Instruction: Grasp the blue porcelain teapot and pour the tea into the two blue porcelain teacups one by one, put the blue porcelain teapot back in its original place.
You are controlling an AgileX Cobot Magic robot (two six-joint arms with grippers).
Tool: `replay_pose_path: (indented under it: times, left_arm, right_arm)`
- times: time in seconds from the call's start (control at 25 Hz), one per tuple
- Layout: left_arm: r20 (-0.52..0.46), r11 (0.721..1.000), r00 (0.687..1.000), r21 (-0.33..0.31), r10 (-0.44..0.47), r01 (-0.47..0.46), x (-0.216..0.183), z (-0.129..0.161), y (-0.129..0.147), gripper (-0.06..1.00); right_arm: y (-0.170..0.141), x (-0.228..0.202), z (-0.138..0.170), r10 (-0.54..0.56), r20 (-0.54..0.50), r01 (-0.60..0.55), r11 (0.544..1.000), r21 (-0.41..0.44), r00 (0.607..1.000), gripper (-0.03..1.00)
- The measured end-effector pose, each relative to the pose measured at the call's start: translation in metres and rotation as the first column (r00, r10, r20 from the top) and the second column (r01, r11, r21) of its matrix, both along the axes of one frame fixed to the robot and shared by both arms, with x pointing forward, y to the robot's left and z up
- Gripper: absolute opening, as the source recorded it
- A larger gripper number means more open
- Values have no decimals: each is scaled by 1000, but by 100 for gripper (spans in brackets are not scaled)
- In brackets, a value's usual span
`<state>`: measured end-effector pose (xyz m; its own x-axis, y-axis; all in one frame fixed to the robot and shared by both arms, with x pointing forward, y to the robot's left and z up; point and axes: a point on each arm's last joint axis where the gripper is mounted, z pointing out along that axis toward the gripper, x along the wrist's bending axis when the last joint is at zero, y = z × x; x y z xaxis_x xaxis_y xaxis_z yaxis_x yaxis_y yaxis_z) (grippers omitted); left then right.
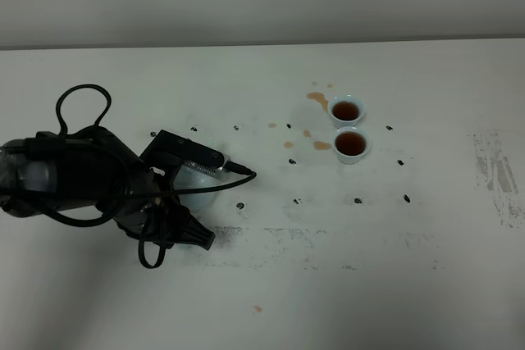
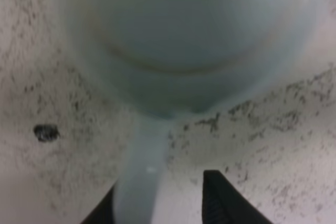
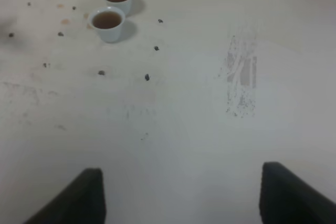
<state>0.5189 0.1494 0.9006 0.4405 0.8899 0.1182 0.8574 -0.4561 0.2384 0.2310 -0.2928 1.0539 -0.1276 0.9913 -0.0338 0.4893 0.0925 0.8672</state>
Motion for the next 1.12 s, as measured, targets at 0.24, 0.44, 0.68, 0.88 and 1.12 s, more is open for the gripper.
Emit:
replay_pose_path:
  times: [0.24,0.44,0.68,0.88,1.12]
  left_arm:
    - [-40,1000,999,2,19,-19,-20,-2,10,30]
    - [12,998,999,-62,31,-30,-44,30,26,31]
    - [134,992,989,-119,56,-41,-80,99,65,31]
    - [236,982,962,-161,137,-100,-132,150,106,31]
    - [292,960,922,-194,253,-202,-202,157,142,31]
  right_arm:
    - [0,0,0,0,0,0,1000,0,1000,59]
    - [0,0,0,0,0,0,1000,0,1000,59]
    - [0,0,0,0,0,0,1000,0,1000,59]
    - [0,0,0,0,0,0,1000,0,1000,59]
    - [0,0,0,0,0,0,1000,0,1000,59]
